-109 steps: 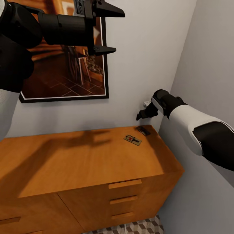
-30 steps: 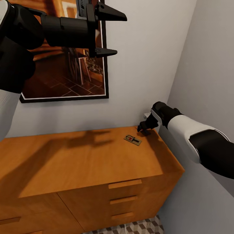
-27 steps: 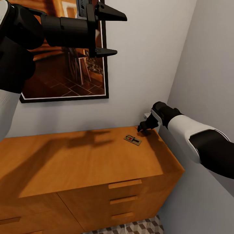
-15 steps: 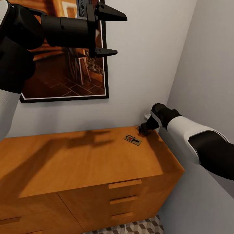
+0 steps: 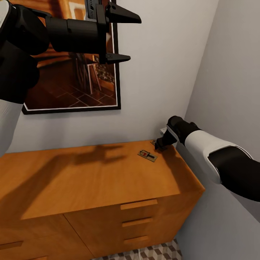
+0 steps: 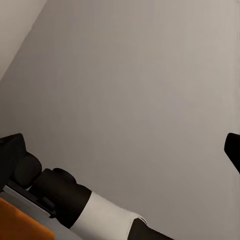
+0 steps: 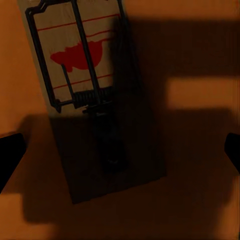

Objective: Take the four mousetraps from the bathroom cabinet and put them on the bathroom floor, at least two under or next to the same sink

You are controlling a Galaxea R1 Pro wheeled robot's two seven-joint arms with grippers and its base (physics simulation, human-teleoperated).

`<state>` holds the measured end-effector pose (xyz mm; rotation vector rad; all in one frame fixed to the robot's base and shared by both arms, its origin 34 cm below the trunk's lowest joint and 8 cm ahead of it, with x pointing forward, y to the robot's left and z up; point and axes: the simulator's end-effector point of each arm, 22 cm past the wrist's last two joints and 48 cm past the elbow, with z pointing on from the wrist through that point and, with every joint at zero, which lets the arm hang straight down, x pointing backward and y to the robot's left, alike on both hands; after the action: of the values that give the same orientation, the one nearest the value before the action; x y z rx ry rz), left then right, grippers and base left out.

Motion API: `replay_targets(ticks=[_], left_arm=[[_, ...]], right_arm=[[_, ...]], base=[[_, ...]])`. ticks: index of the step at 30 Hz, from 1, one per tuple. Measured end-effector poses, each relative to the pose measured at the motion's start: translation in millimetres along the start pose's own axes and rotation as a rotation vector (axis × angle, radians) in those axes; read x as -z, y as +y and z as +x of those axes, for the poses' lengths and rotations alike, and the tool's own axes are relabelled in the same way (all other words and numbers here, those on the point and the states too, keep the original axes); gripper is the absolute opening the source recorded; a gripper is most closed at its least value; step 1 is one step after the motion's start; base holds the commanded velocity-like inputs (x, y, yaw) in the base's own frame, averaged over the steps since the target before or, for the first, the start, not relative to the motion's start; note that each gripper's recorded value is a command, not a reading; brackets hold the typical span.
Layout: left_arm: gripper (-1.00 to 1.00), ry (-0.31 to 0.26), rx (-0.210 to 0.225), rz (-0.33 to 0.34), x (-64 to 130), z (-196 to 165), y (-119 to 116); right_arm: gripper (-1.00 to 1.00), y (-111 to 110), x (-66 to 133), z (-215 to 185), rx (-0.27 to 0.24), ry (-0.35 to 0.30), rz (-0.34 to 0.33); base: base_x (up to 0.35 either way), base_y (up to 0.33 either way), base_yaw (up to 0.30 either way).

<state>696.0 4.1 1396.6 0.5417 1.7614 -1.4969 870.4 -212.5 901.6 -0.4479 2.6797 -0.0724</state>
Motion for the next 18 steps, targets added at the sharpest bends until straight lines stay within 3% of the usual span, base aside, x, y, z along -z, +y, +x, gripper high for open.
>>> replay_targets(ticks=[17, 18], left_arm=[[1.0, 0.001, -0.001, 0.001, -0.1, 0.3, -0.4], [1.0, 0.001, -0.001, 0.001, -0.1, 0.4, -0.5]], right_arm=[[1.0, 0.9, -0.1, -0.8, 0.004, -0.004, 0.0], [-1.0, 0.9, -0.1, -0.8, 0.004, -0.004, 0.001]], base=[[0.0, 0.0, 0.0], [0.0, 0.0, 0.0]])
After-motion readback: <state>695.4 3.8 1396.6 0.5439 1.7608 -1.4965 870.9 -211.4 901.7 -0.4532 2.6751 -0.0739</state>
